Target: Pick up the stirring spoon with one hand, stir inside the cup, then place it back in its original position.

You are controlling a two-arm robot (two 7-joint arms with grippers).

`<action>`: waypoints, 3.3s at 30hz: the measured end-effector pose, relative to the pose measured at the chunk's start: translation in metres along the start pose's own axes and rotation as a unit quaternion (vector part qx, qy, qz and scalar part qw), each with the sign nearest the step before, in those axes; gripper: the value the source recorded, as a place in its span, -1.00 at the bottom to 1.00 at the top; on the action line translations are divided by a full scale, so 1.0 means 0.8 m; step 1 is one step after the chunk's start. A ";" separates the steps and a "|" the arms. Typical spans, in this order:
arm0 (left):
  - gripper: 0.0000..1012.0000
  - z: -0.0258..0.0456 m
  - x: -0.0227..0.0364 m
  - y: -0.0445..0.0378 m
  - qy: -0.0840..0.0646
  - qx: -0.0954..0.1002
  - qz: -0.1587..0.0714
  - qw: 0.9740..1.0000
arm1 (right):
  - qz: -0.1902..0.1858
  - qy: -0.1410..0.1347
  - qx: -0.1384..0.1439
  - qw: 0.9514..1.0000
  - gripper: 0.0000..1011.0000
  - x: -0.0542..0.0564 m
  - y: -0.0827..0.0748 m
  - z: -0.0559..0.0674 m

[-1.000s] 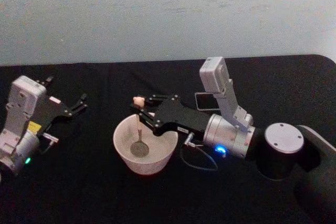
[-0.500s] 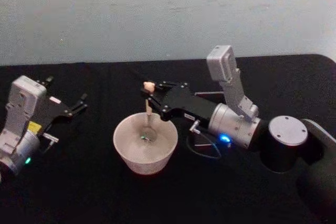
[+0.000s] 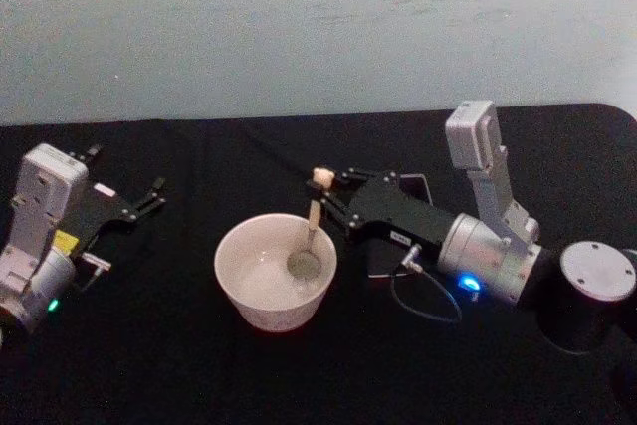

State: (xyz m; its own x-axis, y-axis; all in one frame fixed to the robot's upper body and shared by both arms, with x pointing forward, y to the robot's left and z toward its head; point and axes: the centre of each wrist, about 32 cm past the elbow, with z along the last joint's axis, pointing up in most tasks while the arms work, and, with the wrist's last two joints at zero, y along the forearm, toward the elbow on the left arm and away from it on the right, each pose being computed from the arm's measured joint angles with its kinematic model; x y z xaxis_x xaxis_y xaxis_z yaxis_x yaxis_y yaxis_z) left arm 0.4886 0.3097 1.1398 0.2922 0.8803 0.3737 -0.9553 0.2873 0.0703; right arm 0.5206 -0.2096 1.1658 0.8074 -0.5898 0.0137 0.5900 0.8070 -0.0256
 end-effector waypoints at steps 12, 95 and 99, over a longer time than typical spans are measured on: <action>0.98 0.0000 0.0000 0.000 0.000 0.000 0.000 1.000 | 0.052 0.019 -0.005 0.998 -0.56 -0.027 -0.003 -0.006; 0.98 0.0000 0.0000 0.000 0.000 0.000 0.000 1.000 | 0.013 0.002 -0.006 1.000 -0.56 -0.001 0.036 0.003; 0.98 0.0000 0.0000 0.000 0.000 0.000 0.000 1.000 | 0.017 0.003 -0.006 1.000 -0.56 -0.003 0.024 0.004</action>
State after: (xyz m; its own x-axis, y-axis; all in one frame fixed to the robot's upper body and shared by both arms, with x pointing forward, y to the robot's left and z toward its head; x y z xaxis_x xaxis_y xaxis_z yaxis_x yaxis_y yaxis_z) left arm 0.4886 0.3097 1.1398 0.2922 0.8803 0.3738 -0.9553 0.2873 0.0702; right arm 0.5302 -0.1924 1.1688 0.8270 -0.5622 0.0058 0.5620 0.8263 -0.0371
